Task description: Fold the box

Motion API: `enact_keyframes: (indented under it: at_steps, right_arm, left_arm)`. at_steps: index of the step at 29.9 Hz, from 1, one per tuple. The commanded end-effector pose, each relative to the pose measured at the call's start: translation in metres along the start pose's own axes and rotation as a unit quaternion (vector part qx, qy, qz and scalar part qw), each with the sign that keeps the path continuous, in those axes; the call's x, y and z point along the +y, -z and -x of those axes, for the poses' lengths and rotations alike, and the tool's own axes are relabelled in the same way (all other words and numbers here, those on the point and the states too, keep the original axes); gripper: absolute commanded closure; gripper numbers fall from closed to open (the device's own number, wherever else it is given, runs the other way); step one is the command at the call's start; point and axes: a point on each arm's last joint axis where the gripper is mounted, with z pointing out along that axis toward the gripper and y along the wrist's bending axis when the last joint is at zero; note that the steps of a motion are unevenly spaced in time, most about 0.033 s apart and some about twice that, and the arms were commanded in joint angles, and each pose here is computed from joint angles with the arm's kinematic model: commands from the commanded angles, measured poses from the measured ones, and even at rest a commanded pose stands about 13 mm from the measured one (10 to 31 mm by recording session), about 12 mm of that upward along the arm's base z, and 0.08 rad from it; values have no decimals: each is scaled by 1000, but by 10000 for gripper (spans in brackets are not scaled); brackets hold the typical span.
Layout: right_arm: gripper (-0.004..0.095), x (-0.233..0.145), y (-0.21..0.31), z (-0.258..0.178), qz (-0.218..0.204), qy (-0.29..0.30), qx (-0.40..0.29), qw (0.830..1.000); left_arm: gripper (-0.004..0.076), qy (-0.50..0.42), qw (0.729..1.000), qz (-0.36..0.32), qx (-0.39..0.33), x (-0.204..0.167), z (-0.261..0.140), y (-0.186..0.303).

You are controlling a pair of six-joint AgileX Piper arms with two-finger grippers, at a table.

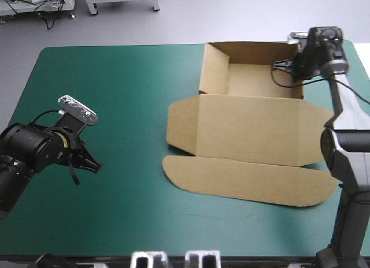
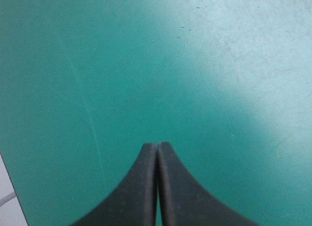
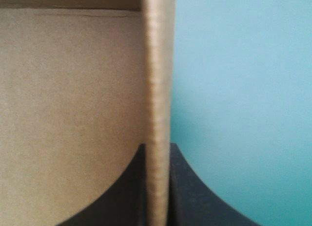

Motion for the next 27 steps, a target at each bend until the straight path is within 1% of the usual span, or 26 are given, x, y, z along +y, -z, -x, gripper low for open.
enact_keyframes:
  at_steps: [1,7,9,13,15,16,18,20,23,24,25,27]
  right_arm:
    - [923,-65,52,4,-30,-61,-52,996]
    - [923,-151,54,-10,-75,-145,-47,985]
    - [923,-174,51,-16,-83,-169,-42,981]
    - [922,-203,50,-26,-74,-208,-41,975]
    - [906,-212,52,-29,-79,-202,-40,975]
    - [867,-215,53,-30,-79,-189,-39,978]
    - [718,-217,53,-31,-63,-181,-42,980]
    - [501,-218,54,-31,-49,-187,-46,980]
    - [206,-219,55,-31,-56,-187,-46,980]
    - [134,-220,55,-32,-61,-193,-45,978]
    - [88,-220,56,-32,-63,-199,-46,977]
    - [67,-219,62,-32,-65,-202,-52,976]
  left_arm:
    - [733,7,1000,18,-17,5,-1,10]
    - [734,7,1000,18,-21,5,0,10]
    - [733,7,1000,18,-25,6,1,10]
    - [734,7,999,18,-27,6,1,10]
    - [733,7,999,18,-28,6,1,10]
    - [733,7,999,18,-28,6,1,10]
    - [733,7,999,18,-28,6,1,10]
    - [733,7,999,18,-28,6,1,10]
    - [733,7,999,18,-28,6,1,10]
    - [733,7,999,18,-28,6,1,10]
    - [733,7,999,18,-28,6,1,10]
    - [733,7,999,18,-28,6,1,10]
